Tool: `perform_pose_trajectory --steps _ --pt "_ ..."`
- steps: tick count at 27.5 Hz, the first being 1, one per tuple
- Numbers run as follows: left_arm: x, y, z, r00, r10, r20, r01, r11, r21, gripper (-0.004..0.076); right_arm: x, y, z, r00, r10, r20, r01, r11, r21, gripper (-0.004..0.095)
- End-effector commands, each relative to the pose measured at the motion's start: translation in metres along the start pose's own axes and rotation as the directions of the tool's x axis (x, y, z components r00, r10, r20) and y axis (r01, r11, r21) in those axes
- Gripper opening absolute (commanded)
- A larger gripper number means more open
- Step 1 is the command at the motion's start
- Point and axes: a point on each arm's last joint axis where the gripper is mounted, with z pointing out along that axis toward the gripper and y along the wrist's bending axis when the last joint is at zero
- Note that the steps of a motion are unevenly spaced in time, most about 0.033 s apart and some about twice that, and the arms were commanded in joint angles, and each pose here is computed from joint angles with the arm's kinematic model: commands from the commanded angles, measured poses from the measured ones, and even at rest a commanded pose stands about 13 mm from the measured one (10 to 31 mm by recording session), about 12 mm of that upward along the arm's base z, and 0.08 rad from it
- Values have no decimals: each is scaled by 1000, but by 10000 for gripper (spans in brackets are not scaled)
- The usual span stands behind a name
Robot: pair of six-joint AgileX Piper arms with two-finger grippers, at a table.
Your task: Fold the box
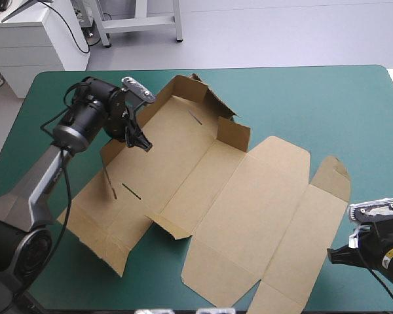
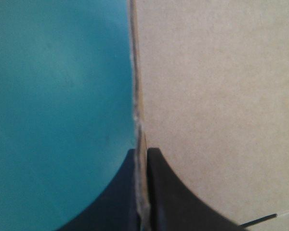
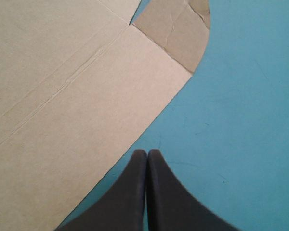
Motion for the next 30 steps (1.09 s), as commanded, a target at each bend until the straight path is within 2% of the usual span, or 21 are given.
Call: perform_pose_trajectory --steps 1,3,5,7,12,19,23,27,30 --pt "-27 -8 -21 976 218 14 -214 967 -141 -8 -9 -1 -5 998 1 68 -1 1000 7 -16" --pt "-50 -23 -16 945 328 -1 -320 920 -227 -8 -9 -1 -5 998 3 68 -3 1000 3 -16" --pt "-63 -36 -10 925 379 4 -365 893 -263 -8 -9 -1 -5 998 5 66 -5 1000 0 -16" --pt "-79 -56 -2 883 469 15 -436 833 -341 -8 -9 0 -5 998 11 65 -10 1000 -10 -16" --pt "-96 -85 -9 811 581 70 -493 744 -451 -8 -9 2 -5 998 24 63 -22 999 -31 -16" --pt "-96 -89 -44 763 625 165 -475 716 -512 -8 -8 2 -5 998 26 53 -24 999 -34 -16" --pt "-93 -89 -62 695 701 160 -534 653 -537 -8 -8 2 -5 998 26 48 -24 999 -34 -16" --pt "-88 -93 -78 683 696 223 -519 677 -522 -8 -7 2 -5 999 25 36 -24 999 -33 -16" --pt "-86 -102 -78 653 729 203 -551 642 -533 -8 -6 2 -5 999 25 28 -24 999 -32 -16"
